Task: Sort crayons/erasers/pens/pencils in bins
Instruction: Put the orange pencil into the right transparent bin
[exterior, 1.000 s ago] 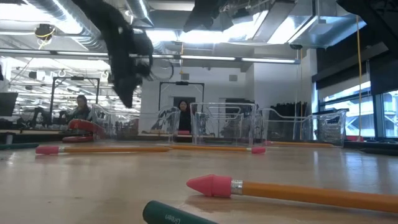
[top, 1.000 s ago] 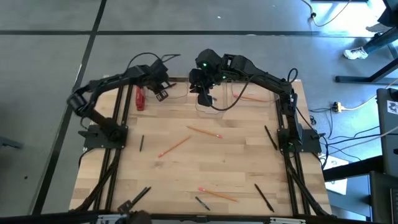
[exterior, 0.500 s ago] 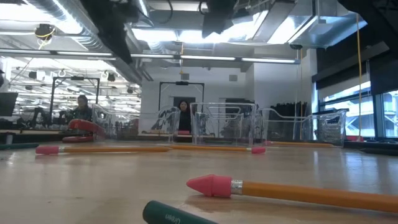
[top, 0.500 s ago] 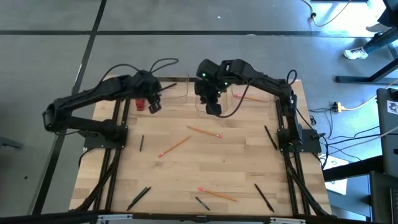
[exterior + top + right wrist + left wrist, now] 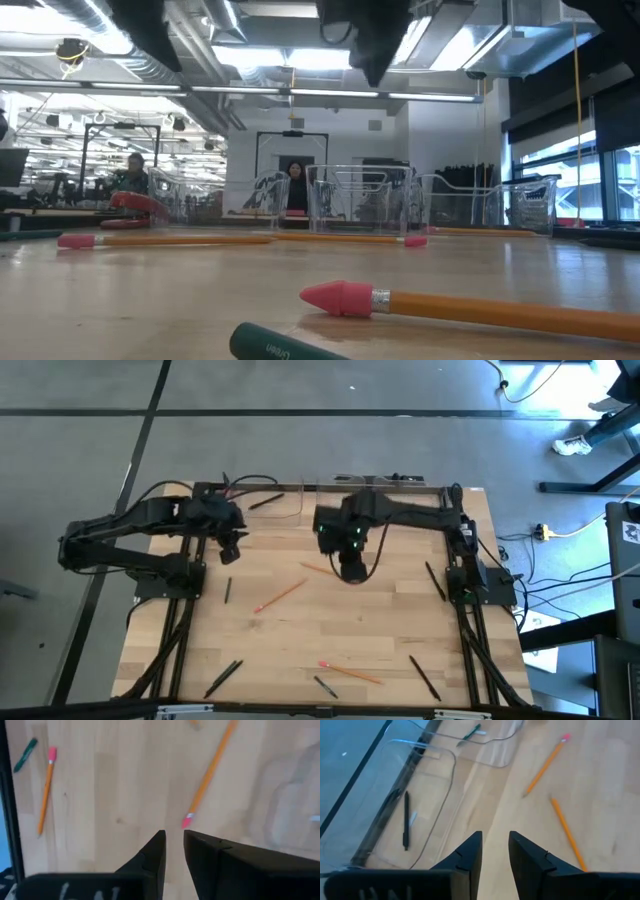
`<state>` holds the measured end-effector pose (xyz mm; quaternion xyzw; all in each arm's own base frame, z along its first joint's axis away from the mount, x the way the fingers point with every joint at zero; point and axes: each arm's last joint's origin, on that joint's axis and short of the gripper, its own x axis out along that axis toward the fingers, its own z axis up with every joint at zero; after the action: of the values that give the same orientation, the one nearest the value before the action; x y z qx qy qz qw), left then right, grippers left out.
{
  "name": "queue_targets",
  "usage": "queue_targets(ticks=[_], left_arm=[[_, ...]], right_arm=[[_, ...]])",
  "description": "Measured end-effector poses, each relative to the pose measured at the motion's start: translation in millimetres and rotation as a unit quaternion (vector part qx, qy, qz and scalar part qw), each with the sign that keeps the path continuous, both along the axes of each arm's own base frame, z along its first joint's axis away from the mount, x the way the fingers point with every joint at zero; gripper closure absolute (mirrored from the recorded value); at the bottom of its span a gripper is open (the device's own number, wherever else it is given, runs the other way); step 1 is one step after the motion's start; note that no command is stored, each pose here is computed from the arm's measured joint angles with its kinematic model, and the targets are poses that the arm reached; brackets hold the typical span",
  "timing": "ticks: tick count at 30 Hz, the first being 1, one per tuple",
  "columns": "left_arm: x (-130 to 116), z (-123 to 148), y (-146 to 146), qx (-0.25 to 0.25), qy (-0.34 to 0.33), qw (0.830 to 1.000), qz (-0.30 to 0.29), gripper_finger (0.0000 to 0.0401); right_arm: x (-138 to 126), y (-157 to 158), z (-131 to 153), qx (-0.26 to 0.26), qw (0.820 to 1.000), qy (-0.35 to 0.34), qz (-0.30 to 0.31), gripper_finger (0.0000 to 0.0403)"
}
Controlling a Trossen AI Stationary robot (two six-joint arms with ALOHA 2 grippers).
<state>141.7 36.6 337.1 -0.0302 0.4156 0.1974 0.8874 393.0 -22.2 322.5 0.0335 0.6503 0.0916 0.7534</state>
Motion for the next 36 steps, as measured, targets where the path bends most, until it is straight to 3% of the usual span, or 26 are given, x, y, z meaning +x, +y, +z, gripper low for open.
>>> queue_targets(ticks=[7,11,21,29,36], left_arm=[[-17.5,6.9,-9.2,0.002,-0.025,1.000,-0.016,0.0313],[-25.0,10.2,-12.7,0.010,-0.038,0.999,-0.032,0.0315],[-29.6,12.9,-21.5,0.013,-0.050,0.996,-0.076,0.0311],[-29.0,12.9,-26.1,0.007,-0.053,0.994,-0.091,0.0311],[-28.7,12.9,-28.6,-0.002,-0.056,0.994,-0.093,0.0314]], right_arm=[[4.1,31.5,-29.2,-0.009,0.998,0.038,-0.046,0.0332],[2.7,39.9,-32.9,-0.044,0.994,0.050,-0.091,0.0332],[3.7,42.1,-32.9,-0.037,0.986,0.053,-0.156,0.0328],[4.8,38.8,-39.8,-0.064,0.983,0.056,-0.162,0.0260],[-3.0,37.8,-89.3,-0.079,0.980,0.111,-0.142,0.0235]])
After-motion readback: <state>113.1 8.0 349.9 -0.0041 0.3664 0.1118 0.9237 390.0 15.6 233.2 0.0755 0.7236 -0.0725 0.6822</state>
